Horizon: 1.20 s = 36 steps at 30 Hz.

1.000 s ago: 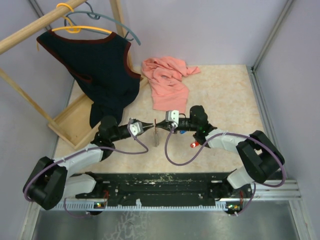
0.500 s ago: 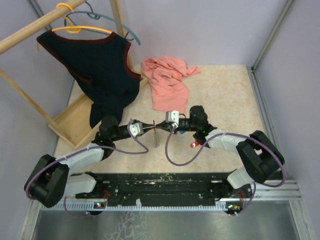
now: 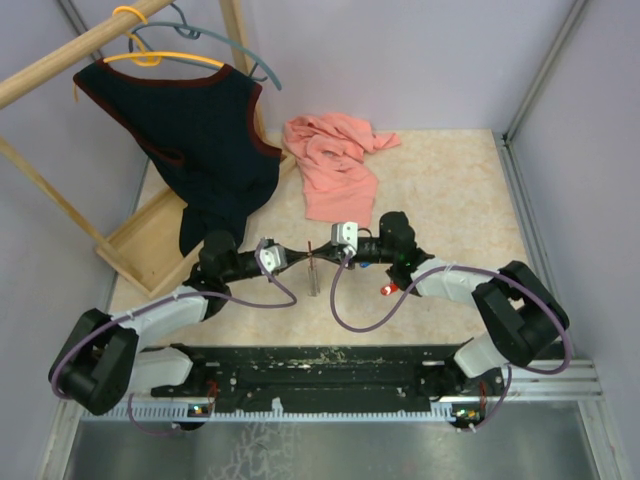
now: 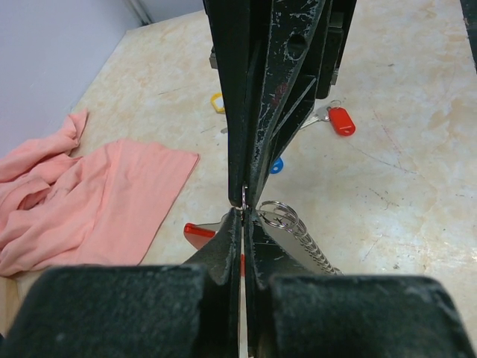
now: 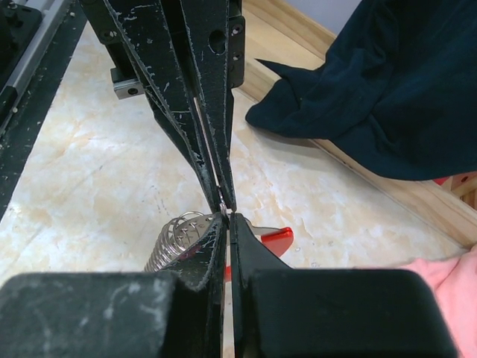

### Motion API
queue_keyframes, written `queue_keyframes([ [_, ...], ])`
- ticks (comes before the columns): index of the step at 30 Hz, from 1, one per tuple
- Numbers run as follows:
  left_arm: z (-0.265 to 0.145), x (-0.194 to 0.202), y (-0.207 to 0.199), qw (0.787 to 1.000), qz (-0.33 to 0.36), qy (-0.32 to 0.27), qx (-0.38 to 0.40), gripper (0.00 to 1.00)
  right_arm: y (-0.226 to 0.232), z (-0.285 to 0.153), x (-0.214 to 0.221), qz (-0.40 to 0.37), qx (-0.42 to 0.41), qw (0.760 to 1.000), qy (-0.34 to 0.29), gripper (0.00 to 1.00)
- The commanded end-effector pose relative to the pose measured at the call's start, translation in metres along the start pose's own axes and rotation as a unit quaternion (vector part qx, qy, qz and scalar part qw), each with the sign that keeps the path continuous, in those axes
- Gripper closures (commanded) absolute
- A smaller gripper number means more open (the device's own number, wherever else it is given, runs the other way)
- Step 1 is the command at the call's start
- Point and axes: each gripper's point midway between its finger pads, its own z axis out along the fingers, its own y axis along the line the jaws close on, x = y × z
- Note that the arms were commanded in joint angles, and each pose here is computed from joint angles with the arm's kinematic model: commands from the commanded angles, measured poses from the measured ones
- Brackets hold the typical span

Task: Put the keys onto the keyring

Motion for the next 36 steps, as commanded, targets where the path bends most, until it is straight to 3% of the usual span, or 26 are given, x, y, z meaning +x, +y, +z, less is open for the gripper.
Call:
queue_keyframes([
  [1,-0.001,-0.011,0.008,1.0,0.018,-0.004,0.0,1.0,-0.001,-0.001,-0.012,-0.018,0.001,1.0,-0.015,0.93],
  [3,-0.002,-0.011,0.009,1.0,0.021,0.001,-0.004,1.0,-0.004,-0.005,-0.011,-0.012,0.02,1.0,-0.008,0.81],
  [6,-0.005,-0.011,0.011,1.0,0.027,0.008,-0.011,1.0,-0.009,-0.013,-0.007,0.001,0.053,0.999,0.01,0.69],
  [9,-0.006,-0.011,0.015,0.999,0.025,0.015,-0.022,1.0,-0.023,-0.026,-0.003,0.047,0.125,0.991,0.032,0.65],
  [12,-0.007,-0.007,0.016,0.999,0.014,0.024,-0.029,1.0,-0.037,-0.041,0.005,0.138,0.206,0.967,0.059,0.62],
  [16,-0.007,-0.004,0.02,0.999,-0.004,0.029,-0.041,1.0,-0.048,-0.068,0.03,0.259,0.312,0.905,0.129,0.59],
  [21,-0.005,-0.002,0.022,0.998,-0.024,0.036,-0.046,1.0,-0.05,-0.115,0.068,0.32,0.433,0.809,0.237,0.55],
  [28,-0.006,-0.004,0.025,0.997,-0.032,0.038,-0.053,1.0,-0.049,-0.148,0.101,0.393,0.529,0.702,0.269,0.57],
  [31,-0.007,-0.003,0.025,0.997,-0.03,0.039,-0.056,1.0,-0.049,-0.151,0.11,0.411,0.551,0.674,0.27,0.6],
  [36,-0.006,-0.001,0.025,0.997,-0.033,0.041,-0.054,1.0,-0.05,-0.143,0.125,0.441,0.562,0.652,0.253,0.63],
])
